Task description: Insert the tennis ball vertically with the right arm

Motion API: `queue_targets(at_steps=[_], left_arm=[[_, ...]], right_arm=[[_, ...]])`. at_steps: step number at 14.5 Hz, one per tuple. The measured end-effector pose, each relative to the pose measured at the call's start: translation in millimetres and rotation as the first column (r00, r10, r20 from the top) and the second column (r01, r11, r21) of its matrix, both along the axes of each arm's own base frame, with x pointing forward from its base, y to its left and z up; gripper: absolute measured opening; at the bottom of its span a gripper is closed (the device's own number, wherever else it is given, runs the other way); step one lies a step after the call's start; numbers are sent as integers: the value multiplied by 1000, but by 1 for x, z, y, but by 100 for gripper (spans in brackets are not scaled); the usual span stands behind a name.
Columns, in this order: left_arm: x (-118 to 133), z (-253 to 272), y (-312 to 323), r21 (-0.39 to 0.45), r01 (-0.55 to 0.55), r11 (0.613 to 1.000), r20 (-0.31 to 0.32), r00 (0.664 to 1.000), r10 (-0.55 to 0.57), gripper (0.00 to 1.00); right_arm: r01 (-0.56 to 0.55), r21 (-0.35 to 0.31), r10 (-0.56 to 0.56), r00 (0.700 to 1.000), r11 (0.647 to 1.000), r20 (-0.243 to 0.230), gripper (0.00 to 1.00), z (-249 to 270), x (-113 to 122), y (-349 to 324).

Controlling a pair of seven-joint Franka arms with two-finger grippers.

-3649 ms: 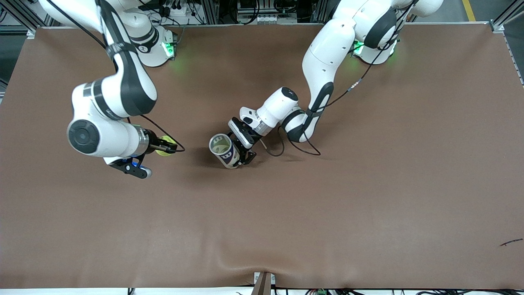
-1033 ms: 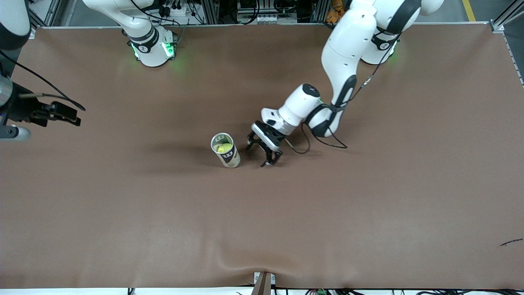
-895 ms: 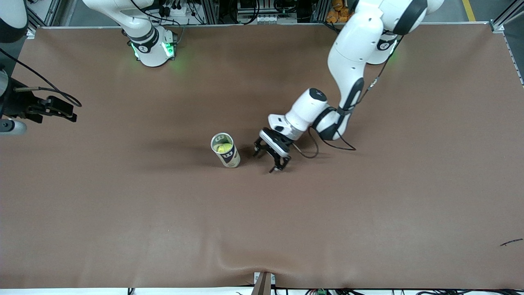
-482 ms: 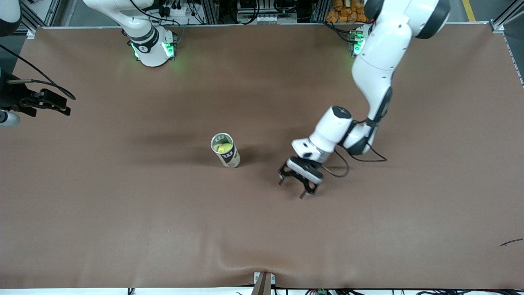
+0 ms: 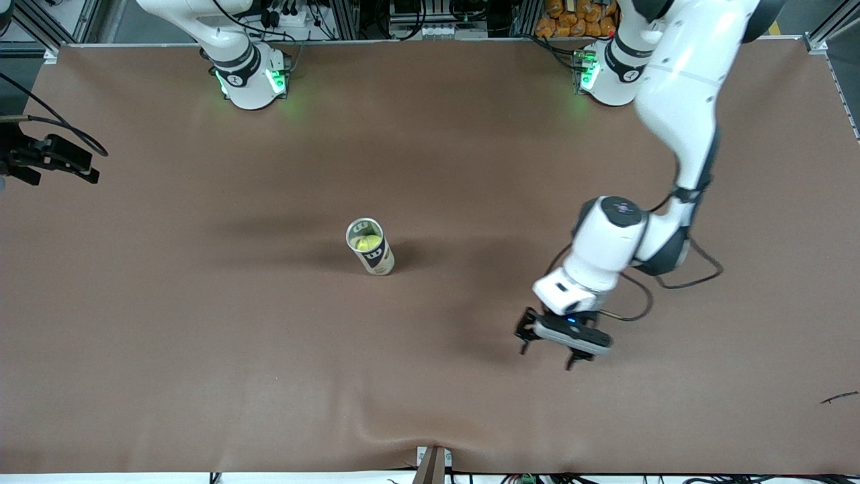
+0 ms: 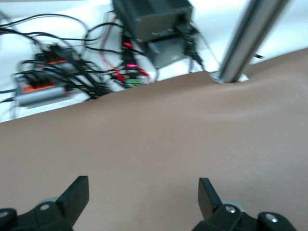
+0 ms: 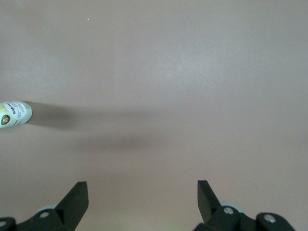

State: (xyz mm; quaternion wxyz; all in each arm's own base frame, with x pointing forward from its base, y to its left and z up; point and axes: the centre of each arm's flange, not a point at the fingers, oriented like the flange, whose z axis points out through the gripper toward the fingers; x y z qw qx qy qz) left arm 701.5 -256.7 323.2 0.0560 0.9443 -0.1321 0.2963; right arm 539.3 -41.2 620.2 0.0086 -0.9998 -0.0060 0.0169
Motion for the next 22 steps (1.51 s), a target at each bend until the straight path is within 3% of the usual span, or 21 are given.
queue_targets(at_steps=[5,9,14,18,20,22], left_arm=[[3,101,33,40,-104,994,-187,976,110,100],[-17,169,98,83,-199,976,-325,921,215,100],[-63,253,199,126,-283,951,-444,841,309,100],[-118,290,222,149,-283,948,-564,763,316,100],[-144,302,218,161,-273,949,-576,755,315,100],[-169,313,204,163,-251,954,-569,766,299,100]], right_arm=[[43,-2,-43,999,999,11,100,7,0,1],[38,-2,-38,999,999,5,100,7,-1,4],[40,-2,-40,999,999,3,100,8,-1,4],[43,-2,-43,999,999,4,100,9,-1,4],[46,-2,-46,999,999,4,100,9,-1,4],[48,-2,-48,999,999,5,100,10,-1,3]])
